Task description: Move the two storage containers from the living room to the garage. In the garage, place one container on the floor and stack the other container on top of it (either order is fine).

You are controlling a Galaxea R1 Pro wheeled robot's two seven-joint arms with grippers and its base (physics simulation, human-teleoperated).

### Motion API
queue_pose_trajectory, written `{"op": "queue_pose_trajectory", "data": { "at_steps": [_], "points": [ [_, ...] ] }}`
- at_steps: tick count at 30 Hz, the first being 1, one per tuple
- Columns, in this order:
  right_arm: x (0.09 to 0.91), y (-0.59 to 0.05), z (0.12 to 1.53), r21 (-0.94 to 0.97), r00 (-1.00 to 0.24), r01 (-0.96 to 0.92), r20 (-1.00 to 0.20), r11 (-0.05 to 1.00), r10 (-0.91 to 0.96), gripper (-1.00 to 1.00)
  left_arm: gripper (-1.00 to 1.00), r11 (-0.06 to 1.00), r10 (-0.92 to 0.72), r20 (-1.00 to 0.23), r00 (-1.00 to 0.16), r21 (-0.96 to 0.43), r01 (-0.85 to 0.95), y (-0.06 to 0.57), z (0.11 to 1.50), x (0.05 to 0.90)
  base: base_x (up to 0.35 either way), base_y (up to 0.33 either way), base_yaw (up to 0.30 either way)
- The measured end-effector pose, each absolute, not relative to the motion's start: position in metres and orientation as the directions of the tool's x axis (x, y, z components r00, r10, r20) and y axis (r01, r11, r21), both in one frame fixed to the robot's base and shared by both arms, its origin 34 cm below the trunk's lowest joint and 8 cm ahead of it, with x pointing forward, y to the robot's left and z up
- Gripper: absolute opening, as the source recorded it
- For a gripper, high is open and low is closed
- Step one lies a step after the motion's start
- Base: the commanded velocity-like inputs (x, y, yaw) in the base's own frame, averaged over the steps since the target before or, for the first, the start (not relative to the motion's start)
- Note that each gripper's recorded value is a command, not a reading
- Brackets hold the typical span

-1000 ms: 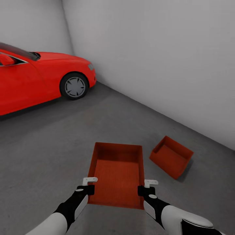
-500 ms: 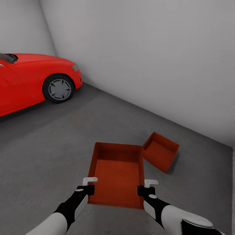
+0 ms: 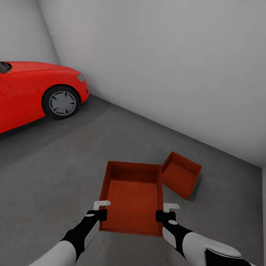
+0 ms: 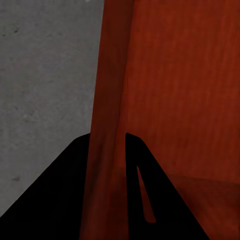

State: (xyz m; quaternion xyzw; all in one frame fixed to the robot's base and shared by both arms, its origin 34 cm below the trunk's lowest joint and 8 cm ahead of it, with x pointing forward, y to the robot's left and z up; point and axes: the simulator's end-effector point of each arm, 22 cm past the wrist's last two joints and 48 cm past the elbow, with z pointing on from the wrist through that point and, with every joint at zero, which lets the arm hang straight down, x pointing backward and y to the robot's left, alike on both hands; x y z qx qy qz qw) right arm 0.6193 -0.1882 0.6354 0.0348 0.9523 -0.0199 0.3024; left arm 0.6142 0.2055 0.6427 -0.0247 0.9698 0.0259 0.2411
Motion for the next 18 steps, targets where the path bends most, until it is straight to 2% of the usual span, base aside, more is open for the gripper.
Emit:
{"op": "queue_pose_trajectory", "data": {
  "at_steps": [18],
  "points": [
    [0.6193, -0.1875, 0.6355, -0.014, -0.815, 0.081, -0.577, 0.997, 0.058, -1.00, -1.00, 0.998, -0.031, -0.469, -0.883, 0.041, -0.056, 0.2061, 0.6438, 0.6155, 0.321, 0.000, 0.000]
  ]
}}
